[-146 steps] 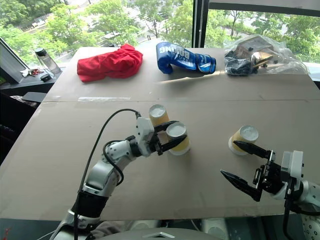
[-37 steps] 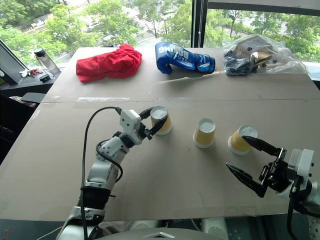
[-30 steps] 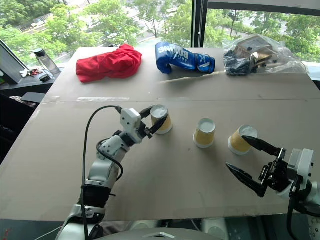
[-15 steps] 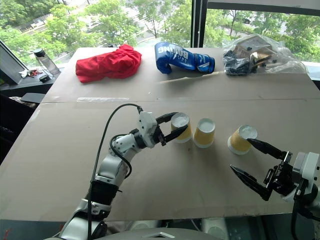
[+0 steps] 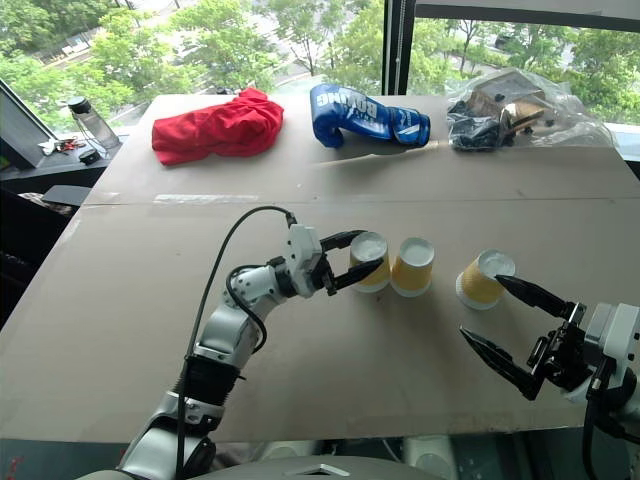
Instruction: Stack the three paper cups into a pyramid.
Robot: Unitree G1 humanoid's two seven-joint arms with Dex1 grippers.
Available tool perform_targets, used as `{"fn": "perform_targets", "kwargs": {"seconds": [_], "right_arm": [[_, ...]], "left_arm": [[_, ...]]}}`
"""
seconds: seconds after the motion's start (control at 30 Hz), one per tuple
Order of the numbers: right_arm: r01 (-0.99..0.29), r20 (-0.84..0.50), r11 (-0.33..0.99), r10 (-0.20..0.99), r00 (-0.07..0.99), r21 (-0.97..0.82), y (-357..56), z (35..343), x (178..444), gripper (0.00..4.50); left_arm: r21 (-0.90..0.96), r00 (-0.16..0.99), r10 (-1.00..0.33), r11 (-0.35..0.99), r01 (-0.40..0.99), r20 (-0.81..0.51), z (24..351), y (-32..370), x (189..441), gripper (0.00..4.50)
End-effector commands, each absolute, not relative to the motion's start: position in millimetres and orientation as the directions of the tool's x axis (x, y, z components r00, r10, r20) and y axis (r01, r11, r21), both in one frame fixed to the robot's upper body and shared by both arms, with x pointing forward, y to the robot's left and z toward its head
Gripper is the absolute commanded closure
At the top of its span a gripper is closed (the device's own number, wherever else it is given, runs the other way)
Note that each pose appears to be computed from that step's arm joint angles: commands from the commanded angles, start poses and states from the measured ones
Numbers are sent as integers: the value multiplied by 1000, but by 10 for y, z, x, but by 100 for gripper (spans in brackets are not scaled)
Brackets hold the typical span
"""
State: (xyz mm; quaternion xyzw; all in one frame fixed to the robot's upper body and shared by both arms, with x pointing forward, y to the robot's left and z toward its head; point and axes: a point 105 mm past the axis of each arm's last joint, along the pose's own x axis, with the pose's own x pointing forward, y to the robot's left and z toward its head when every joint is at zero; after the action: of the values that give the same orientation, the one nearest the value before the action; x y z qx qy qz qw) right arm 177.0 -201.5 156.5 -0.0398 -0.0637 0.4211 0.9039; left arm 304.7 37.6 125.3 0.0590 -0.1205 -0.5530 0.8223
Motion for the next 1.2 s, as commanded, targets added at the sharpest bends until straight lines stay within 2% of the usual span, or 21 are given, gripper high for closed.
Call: {"fn": "perform_targets", "kwargs": {"seconds": [0.03,0.1,0.17,0.2,0.4,0.53,0.77,0.87,1.03,1.2], "right_arm": [[-746,88,647,762,642,-161,-2038,1653,1744,0],[-745,73,649,759,647,-155,-2054,1624,1736,0],[-744,65,651,757,650,-150,-2061,1604,1732,0],[-744,64,651,757,650,-149,-2060,1601,1731,0],[-746,64,650,758,649,-146,-2040,1598,1739,0],[-744,65,652,757,650,-146,-2043,1610,1736,0],[-709,81,687,725,684,-156,-2143,1665,1731,0],[-650,58,744,664,746,-153,-2242,1616,1826,0],[-505,0,854,509,860,-125,-2432,1471,2101,0],[-475,-43,875,473,880,-92,-2461,1335,2218,0]], "left_arm": [[238,354,-923,381,894,150,1303,353,3043,210],[234,358,-923,383,894,143,1285,364,3042,103],[232,363,-922,386,893,137,1269,376,3042,20],[231,364,-921,387,893,136,1265,379,3042,3],[234,371,-919,394,889,137,1273,400,3048,3],[252,372,-911,408,878,179,1402,453,3034,3],[295,345,-900,417,860,266,1805,591,2912,3],[297,325,-906,400,867,271,1988,658,2806,3],[244,240,-969,248,938,61,2084,673,2591,3],[216,171,-983,154,964,-63,2110,685,2456,3]]}}
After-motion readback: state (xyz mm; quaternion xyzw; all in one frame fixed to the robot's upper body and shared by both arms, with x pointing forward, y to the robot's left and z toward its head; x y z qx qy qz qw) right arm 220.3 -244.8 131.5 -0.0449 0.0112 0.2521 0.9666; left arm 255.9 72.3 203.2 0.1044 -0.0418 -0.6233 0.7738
